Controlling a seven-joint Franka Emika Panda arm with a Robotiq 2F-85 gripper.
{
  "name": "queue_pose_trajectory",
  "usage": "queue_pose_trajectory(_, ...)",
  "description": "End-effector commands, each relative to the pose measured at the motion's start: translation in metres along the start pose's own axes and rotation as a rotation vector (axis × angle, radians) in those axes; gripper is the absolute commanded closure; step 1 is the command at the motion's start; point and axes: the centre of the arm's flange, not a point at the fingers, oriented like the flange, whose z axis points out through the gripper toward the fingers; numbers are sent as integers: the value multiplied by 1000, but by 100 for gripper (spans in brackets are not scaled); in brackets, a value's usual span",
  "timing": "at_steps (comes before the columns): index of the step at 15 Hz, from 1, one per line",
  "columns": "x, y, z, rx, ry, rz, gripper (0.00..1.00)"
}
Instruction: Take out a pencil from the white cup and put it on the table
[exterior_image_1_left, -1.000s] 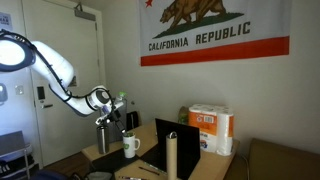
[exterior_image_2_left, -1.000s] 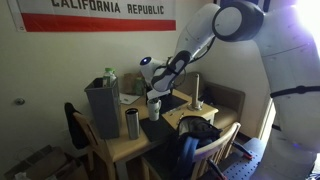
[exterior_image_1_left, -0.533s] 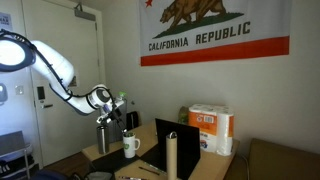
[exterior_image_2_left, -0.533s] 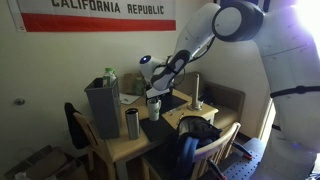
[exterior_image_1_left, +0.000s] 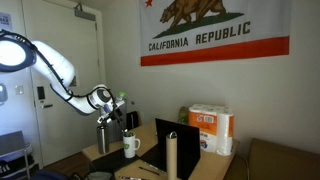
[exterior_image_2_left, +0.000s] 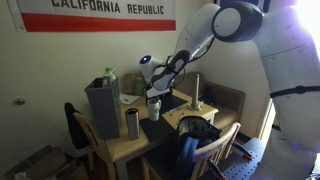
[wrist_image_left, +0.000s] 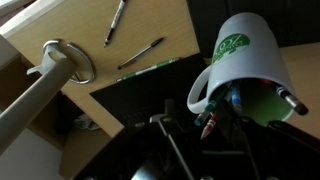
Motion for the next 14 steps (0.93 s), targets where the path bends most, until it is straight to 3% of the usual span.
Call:
queue_pose_trajectory(1,2,-3,6,3,20,3,20)
queue_pose_trajectory(4,2,-3,8,6,18,2,0)
queue_pose_trajectory(14,12,-3,12,19,20,8,0)
